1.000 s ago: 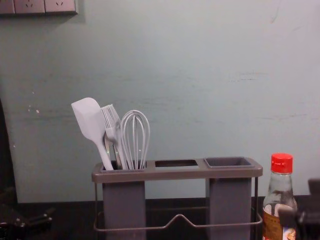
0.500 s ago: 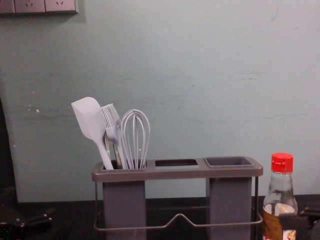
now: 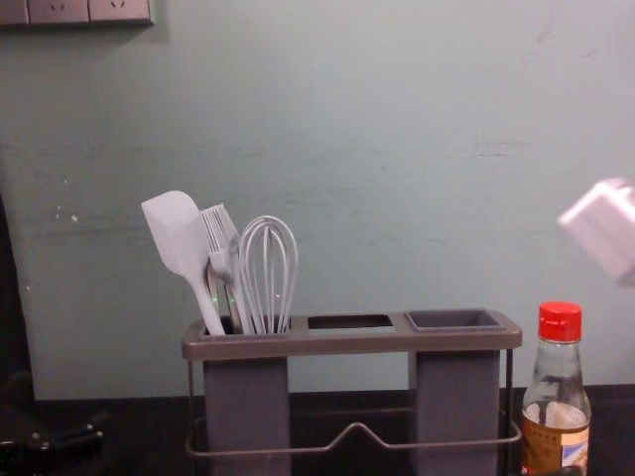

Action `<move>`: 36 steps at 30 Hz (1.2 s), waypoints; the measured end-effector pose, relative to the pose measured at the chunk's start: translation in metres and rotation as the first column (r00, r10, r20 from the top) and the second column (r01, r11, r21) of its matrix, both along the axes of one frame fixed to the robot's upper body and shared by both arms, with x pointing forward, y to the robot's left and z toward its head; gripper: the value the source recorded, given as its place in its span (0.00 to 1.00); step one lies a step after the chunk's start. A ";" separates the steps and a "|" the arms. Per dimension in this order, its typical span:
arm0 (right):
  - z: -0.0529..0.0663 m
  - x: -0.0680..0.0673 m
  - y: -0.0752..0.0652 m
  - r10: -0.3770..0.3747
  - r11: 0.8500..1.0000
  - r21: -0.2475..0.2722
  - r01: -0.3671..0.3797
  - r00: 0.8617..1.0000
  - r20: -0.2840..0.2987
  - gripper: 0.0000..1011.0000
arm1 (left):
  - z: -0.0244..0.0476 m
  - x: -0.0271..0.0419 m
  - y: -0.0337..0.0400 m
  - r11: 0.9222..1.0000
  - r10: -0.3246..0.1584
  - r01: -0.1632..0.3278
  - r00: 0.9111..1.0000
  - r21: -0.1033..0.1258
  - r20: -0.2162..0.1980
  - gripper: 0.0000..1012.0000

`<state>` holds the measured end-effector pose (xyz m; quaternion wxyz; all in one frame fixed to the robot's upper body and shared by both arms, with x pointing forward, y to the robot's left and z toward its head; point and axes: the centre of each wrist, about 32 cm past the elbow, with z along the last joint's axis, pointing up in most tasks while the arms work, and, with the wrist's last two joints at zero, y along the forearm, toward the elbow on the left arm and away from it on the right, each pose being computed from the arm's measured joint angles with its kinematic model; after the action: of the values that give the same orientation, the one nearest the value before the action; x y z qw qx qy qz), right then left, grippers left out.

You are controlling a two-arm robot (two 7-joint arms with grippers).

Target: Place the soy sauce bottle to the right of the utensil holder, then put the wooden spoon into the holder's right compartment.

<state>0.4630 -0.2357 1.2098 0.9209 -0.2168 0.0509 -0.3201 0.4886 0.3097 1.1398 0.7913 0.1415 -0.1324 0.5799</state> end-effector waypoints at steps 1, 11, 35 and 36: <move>-0.001 0.003 0.004 0.005 1.000 -0.002 -0.005 1.000 -0.002 0.99 | 0.0000 0.0000 0.0000 1.000 0.000 0.000 1.000 0.000 0.000 0.99; -0.012 0.018 0.031 0.028 1.000 -0.001 -0.028 0.999 -0.017 0.99 | 0.0000 0.0000 0.0000 1.000 0.000 0.000 1.000 0.000 0.000 0.99; -0.032 0.036 0.091 0.059 0.998 -0.029 -0.059 0.998 -0.004 0.99 | 0.0000 0.0000 0.0000 1.000 0.000 0.000 1.000 0.000 0.000 0.99; -0.032 0.037 0.092 0.059 0.998 -0.031 -0.059 0.998 -0.005 0.99 | 0.0000 0.0000 0.0000 1.000 0.000 0.000 1.000 0.000 0.000 0.99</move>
<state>0.4995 -0.1438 1.1778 0.9263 -0.2330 0.0415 -0.2931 0.4886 0.3097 1.1398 0.7913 0.1415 -0.1324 0.5799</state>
